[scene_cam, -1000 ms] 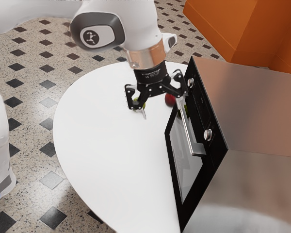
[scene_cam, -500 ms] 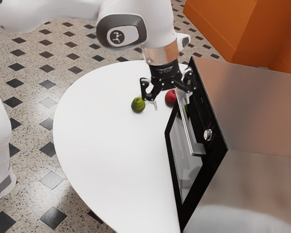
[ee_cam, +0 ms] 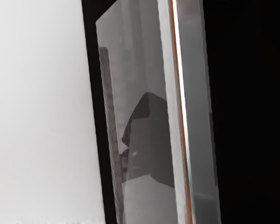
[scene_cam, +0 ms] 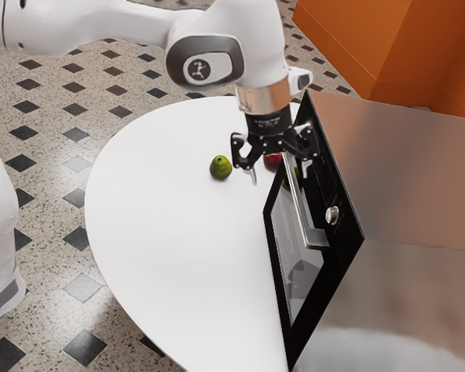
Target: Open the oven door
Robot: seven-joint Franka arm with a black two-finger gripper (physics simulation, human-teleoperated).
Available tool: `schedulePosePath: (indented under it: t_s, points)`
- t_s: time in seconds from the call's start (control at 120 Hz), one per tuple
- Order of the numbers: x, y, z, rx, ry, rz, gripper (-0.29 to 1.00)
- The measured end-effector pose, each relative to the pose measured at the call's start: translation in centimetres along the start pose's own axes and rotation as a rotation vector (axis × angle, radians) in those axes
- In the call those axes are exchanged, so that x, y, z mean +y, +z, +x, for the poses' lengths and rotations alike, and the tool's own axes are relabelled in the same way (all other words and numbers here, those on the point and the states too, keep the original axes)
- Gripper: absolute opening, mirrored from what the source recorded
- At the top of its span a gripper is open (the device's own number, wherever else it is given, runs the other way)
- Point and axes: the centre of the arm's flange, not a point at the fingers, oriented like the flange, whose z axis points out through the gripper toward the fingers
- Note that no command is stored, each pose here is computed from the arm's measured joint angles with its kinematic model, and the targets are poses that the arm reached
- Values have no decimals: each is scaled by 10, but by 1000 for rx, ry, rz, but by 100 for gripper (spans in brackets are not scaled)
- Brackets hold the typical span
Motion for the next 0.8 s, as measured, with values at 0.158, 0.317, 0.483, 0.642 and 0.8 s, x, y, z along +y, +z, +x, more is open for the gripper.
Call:
schedulePosePath:
  t_s: [0.158,0.317,0.483,0.642,0.8]
  points:
    - [-3,12,3,-25,4,17,70]
    - [-2,25,11,-48,1,36,70]
    - [-1,33,17,-71,-5,47,70]
    - [-5,38,18,-85,-7,54,70]
    - [-22,34,18,-74,-29,52,70]
